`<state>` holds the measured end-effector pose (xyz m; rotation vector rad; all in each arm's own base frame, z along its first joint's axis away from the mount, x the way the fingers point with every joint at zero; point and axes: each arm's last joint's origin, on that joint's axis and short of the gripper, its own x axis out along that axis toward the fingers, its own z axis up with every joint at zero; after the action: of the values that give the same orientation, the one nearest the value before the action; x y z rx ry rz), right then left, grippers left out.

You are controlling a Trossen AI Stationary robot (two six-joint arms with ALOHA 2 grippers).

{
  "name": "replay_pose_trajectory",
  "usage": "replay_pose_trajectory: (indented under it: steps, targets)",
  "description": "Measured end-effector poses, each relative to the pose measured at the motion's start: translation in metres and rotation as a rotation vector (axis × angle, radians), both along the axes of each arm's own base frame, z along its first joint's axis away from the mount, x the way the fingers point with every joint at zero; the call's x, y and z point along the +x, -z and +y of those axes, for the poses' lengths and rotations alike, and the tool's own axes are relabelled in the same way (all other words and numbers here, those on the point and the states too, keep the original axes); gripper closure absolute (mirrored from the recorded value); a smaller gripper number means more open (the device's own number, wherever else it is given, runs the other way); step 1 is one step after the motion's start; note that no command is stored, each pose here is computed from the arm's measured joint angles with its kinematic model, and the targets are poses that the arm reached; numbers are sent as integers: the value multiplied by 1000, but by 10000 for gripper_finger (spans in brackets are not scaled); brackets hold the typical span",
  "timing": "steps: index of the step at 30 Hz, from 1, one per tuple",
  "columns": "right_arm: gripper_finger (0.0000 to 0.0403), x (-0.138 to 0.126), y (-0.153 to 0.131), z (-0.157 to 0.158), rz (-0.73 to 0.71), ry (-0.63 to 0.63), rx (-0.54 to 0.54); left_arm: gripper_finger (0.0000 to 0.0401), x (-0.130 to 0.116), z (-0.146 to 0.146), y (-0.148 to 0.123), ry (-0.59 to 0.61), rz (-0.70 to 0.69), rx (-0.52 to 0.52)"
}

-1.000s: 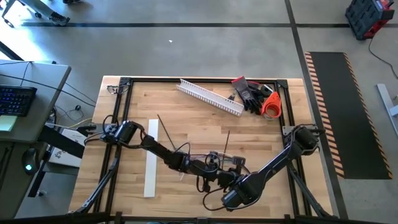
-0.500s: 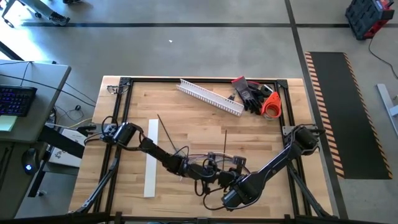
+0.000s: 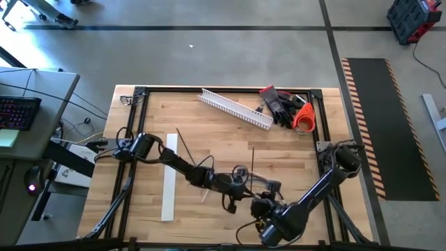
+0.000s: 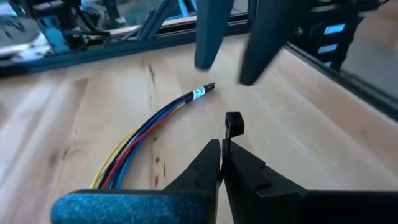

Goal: Ziptie cables
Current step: Wrap the right zip tie on the cable

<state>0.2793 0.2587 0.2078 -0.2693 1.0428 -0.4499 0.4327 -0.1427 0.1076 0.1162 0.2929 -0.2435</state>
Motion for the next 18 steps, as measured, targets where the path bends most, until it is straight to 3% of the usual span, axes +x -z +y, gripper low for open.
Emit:
replay_pose_trajectory:
  steps: [5,11,14,18]
  targets:
    - [267,-6,-3,1,-65,28,-54,401,4,11,-2,29,2,-88]
    - [250,-25,13,-16,-67,67,-47,401,6,16,-5,40,-10,-144]
    - [249,-53,13,-31,-192,106,53,401,6,16,-4,40,-5,-143]
    - [249,-78,23,-41,-425,48,282,401,6,15,-5,41,-10,-146]
